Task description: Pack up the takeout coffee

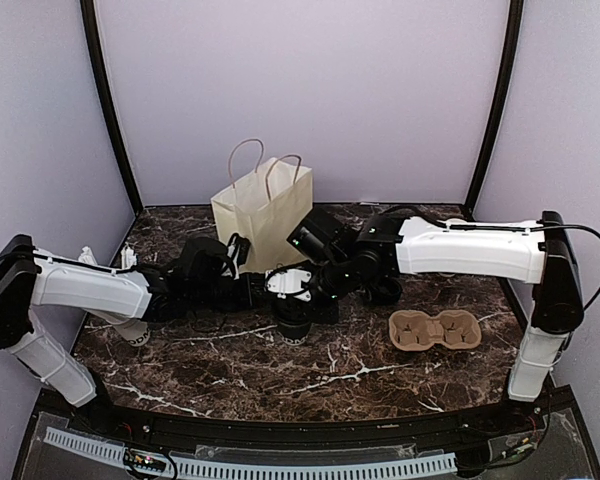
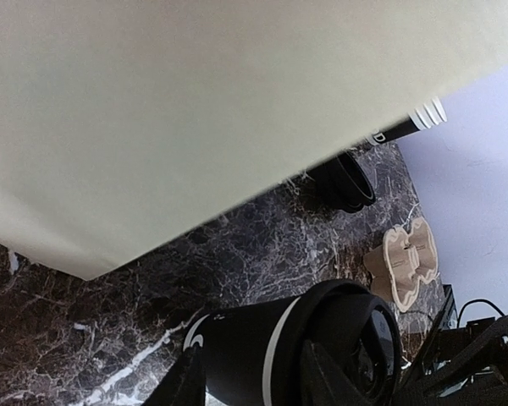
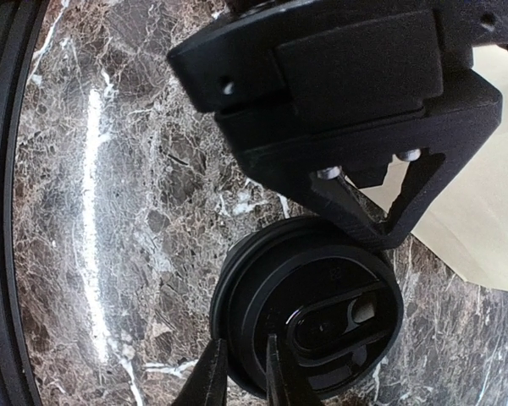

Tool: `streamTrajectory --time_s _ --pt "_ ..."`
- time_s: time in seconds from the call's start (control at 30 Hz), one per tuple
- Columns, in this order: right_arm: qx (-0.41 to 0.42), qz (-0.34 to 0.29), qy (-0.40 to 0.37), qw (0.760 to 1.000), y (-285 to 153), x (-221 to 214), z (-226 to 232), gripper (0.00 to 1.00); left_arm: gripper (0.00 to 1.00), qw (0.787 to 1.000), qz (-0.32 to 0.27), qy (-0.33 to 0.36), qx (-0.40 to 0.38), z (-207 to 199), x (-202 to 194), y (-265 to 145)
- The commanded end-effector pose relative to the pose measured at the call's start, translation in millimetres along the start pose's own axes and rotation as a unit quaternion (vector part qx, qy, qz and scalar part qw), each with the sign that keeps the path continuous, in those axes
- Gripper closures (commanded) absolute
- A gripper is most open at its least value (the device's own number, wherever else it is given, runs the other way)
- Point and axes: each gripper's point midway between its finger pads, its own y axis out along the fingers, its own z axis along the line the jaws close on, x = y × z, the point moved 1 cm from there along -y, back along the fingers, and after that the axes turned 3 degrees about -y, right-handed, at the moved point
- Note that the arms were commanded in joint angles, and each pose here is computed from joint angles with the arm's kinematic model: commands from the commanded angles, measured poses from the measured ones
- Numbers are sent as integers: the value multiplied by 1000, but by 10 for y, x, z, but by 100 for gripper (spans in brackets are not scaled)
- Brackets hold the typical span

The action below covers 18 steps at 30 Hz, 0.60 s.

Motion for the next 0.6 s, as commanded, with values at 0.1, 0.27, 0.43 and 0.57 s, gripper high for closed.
streamTrajectory --time_s 0.1,0.27,0.43,0.57 --pt "-21 -11 -22 999 -152 92 -55 75 58 999 -21 6 -27 -145 128 -165" --pt "-19 -1 -26 999 -95 19 -31 69 57 998 -46 9 -29 -209 237 -351" --pt "-12 2 -29 1000 -14 -23 5 67 49 997 -54 8 -48 -248 233 -431" --pt "-6 1 -33 999 9 -22 25 68 40 997 -51 14 -54 -283 241 -364"
